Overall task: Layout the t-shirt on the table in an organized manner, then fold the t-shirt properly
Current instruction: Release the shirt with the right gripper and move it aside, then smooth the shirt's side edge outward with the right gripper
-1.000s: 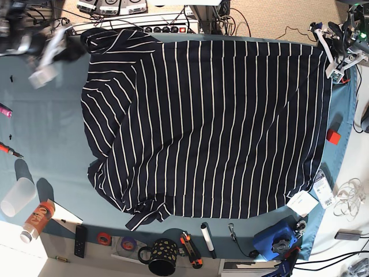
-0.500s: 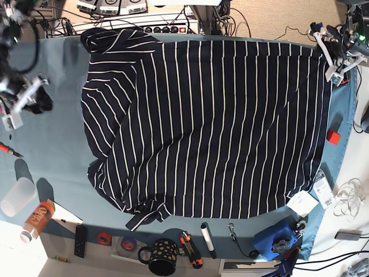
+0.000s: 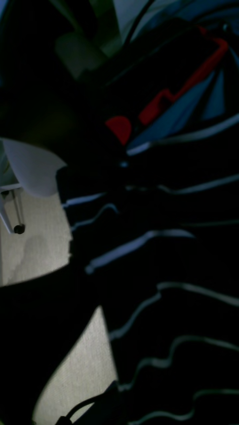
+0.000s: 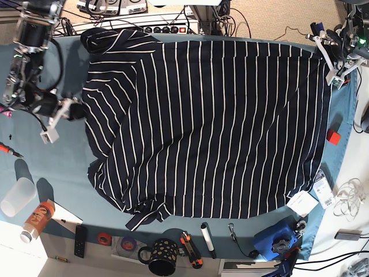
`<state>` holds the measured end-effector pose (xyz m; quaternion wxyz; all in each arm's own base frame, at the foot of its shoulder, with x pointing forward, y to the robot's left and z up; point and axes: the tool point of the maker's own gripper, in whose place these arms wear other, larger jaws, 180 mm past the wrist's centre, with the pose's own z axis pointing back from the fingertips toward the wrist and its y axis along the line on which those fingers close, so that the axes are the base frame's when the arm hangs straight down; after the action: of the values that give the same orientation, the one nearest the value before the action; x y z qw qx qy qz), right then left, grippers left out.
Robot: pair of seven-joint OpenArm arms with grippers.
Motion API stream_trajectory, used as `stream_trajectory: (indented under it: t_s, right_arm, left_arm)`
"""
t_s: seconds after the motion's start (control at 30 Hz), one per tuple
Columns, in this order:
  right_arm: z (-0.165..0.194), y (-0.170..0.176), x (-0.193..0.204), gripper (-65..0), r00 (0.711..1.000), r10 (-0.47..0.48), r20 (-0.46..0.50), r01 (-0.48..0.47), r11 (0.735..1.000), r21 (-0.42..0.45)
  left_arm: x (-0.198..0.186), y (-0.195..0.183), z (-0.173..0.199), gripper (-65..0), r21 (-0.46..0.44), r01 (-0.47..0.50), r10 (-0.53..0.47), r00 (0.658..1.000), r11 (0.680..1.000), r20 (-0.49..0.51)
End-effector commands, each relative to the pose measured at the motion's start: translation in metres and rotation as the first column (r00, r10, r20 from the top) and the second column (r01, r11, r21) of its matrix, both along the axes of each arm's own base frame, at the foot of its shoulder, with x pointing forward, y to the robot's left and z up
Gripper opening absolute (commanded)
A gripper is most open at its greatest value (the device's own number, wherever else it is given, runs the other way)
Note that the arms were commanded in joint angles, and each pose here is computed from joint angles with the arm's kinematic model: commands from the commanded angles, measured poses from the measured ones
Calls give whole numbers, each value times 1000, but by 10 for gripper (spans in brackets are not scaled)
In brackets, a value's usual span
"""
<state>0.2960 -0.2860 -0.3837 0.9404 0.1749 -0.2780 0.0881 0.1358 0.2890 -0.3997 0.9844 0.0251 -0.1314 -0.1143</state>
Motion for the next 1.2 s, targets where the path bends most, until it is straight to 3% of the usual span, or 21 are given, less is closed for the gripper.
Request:
stream_trajectory:
  t_s: [0.0,0.2,0.33,0.37,0.67,0.8,1.0,1.17]
  right_arm:
    - [6,-3,6,-464,1000,0,19,0,1000,-7]
    - [-4,17,4,-469,1000,8,2,-8,999,37]
    - [-16,24,-11,-639,996,39,-85,-37,999,33]
    - [-18,22,-16,-650,993,47,-111,-45,999,23]
    - [-12,-2,-63,-650,981,62,-183,-68,997,-25]
    - [-2,-6,-85,-650,987,38,-159,-39,999,-2]
    - [10,-27,-117,-650,988,-25,-153,19,999,-41]
    - [12,-35,-121,-650,988,-54,-147,48,998,-50]
  left_arm:
    - [27,23,18,-375,94,-6,-4,994,996,110]
    - [27,20,17,-375,82,-12,2,993,997,116]
    - [29,16,17,-375,70,-14,5,991,997,135]
    - [29,17,17,-375,71,-14,5,991,997,135]
    - [29,17,17,-375,71,-14,5,991,997,135]
    - [29,17,17,-375,71,-14,4,991,997,136]
    - [29,17,17,-375,71,-14,4,991,997,136]
    - [29,17,17,-375,70,-14,4,991,997,135]
